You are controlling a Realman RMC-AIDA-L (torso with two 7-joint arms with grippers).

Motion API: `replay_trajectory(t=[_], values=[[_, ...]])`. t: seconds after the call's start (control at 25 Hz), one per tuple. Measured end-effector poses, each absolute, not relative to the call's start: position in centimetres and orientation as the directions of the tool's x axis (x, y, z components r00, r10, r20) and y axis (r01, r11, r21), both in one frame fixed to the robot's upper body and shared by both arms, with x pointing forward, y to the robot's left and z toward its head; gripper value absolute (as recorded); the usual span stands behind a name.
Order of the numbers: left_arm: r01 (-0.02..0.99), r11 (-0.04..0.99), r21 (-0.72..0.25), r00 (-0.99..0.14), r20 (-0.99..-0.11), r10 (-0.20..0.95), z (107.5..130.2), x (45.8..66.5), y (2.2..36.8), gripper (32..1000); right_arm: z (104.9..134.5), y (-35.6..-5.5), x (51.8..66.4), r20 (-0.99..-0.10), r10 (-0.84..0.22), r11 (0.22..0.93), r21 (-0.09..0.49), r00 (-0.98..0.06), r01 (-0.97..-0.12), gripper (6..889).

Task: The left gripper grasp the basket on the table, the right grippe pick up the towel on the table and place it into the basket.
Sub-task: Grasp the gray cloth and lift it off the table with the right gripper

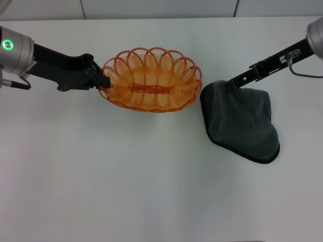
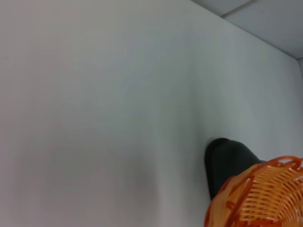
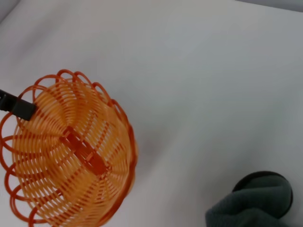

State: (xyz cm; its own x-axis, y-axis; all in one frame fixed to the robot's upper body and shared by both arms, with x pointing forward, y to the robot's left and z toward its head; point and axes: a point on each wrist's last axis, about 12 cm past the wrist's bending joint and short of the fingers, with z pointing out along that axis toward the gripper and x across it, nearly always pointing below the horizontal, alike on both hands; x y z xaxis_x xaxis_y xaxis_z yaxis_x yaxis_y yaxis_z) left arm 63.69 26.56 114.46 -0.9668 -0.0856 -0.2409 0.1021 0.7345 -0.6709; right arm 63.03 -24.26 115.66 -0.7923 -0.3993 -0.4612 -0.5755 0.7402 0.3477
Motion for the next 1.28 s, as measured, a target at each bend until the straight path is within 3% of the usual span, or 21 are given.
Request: replay_trajectory(t=[1.28], values=[[0.141,0.717,-0.683,-0.964,-0.260,-0.058,114.8,63.8,25.7,74,111.1,-21.6,64.0,-0.427,-0.425,0.784,0.267,-0.798,-0.560,710]])
